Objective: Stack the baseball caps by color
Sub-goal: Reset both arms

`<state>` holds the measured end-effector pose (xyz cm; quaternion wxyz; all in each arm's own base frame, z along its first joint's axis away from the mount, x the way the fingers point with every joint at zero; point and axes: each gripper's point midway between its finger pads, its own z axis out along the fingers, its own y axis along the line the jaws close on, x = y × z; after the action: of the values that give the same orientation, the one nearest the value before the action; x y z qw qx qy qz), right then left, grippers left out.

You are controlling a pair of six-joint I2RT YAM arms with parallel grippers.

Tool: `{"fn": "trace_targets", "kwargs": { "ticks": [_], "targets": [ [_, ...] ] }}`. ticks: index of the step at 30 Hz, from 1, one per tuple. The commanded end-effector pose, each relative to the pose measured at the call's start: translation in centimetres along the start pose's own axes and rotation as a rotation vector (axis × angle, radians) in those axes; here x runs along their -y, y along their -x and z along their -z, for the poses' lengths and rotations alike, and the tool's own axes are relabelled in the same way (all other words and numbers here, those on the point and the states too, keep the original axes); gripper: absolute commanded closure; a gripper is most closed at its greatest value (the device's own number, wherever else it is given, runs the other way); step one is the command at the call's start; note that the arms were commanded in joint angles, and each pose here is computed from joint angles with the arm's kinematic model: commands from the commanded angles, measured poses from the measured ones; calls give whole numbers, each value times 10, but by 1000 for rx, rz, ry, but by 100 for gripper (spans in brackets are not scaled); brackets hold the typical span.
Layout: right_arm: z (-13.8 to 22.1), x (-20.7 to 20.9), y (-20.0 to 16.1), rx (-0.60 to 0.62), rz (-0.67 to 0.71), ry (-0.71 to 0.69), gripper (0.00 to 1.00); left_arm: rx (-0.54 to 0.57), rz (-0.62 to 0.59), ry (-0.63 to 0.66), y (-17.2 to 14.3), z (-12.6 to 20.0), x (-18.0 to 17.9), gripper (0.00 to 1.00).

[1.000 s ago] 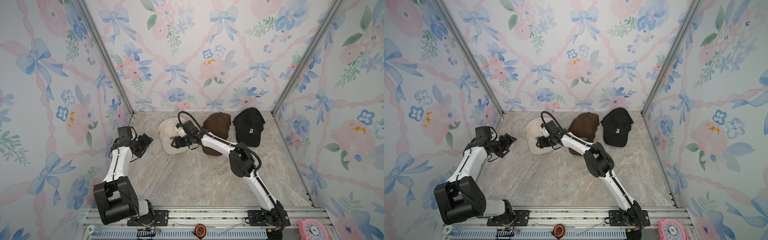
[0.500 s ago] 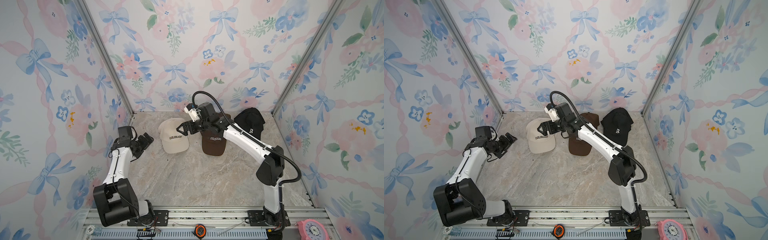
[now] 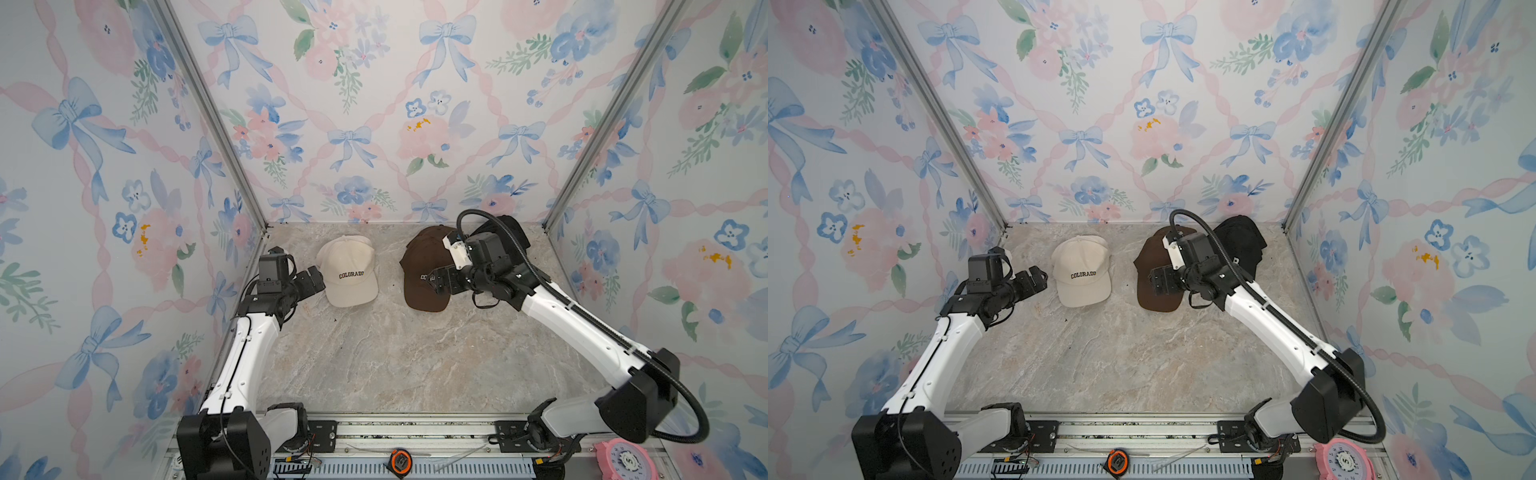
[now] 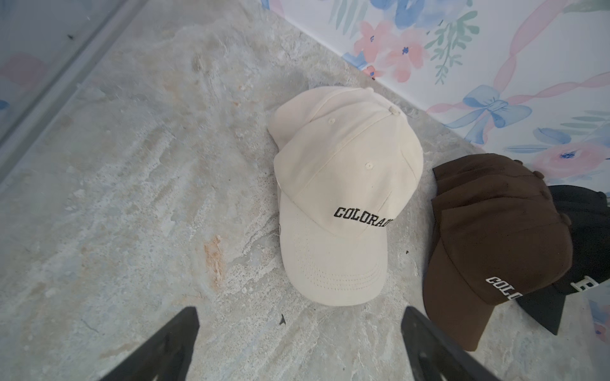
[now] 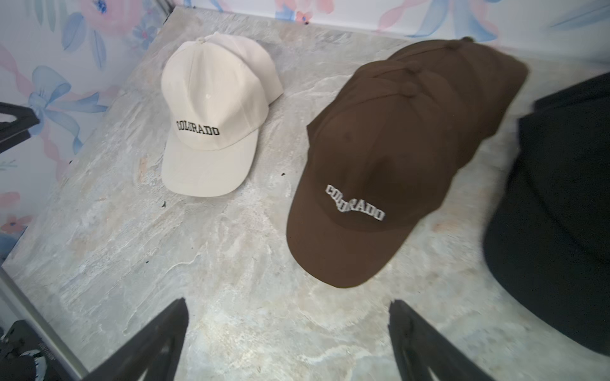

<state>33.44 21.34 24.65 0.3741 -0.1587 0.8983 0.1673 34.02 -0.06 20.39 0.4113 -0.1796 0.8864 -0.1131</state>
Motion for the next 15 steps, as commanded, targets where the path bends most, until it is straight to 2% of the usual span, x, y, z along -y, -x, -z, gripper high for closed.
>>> {"fn": "trace_targets", "kwargs": {
  "ticks": [1, 7, 11, 15],
  "targets": [
    [16, 50, -20, 14, -7, -191, 4, 181, -121, 25, 17, 13, -1, 2],
    [33, 110, -55, -7, -82, -334, 4, 362, -237, 58, 11, 25, -5, 2],
    [40, 119, -69, 88, -14, -364, 4, 496, -291, 63, 11, 35, -8, 2],
    [48, 134, -79, 194, -34, -386, 4, 505, -332, 70, 1, 26, -13, 2]
  ]
}}
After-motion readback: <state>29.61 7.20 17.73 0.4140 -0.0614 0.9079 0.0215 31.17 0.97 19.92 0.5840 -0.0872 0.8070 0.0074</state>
